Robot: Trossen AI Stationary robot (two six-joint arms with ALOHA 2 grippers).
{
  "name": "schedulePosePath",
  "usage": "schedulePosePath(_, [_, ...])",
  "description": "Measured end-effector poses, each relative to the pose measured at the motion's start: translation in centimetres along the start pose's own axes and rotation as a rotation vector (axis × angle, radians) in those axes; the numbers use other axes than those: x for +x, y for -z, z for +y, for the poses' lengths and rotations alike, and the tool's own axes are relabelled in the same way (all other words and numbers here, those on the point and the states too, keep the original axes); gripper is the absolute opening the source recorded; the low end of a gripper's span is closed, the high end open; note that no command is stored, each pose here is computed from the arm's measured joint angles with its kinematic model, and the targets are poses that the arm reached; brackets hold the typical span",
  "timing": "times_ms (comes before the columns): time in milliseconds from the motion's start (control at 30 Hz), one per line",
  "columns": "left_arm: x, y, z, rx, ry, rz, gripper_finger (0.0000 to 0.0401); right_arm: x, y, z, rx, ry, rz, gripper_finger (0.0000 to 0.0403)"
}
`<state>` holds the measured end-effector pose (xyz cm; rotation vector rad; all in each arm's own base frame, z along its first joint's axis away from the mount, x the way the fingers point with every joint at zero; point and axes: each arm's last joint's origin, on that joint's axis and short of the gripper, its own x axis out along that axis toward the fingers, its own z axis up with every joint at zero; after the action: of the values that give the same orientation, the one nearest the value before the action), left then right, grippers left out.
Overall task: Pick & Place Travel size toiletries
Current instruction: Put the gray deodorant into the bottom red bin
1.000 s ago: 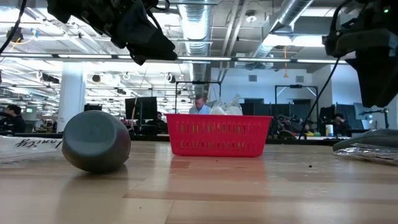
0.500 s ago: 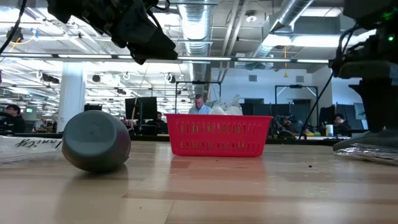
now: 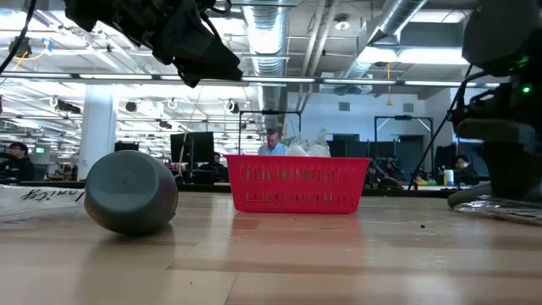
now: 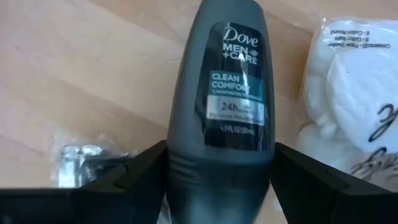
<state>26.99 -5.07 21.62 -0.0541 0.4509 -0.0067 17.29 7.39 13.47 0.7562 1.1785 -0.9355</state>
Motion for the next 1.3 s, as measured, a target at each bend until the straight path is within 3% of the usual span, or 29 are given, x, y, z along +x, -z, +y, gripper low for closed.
schedulePosePath(133, [0.0,0.0,0.0,0.000,0.000,-0.001,0.0136,0.6,-0.1,-0.4,0.013,0.004,-0.001,0.0242])
schedulePosePath(300, [0.0,0.0,0.0,0.000,0.000,-0.002,0.0136,0.8,-0.2,-0.6,0.016,0.001,-0.006,0.0192])
schedulePosePath(633, [0.0,0.0,0.0,-0.001,0.001,-0.006,0.0136,0.5,-0.3,-0.1,-0.015,-0.011,-0.004,0.0191])
schedulePosePath(1000, [0.0,-0.1,0.0,-0.001,0.001,-0.008,0.0136,-3.2,-1.7,2.3,-0.124,-0.035,-0.136,0.0191])
schedulePosePath(1300, [0.0,-0.2,0.0,-0.004,0.003,-0.024,0.0136,-7.2,-3.1,5.1,-0.242,-0.144,-0.321,0.0191])
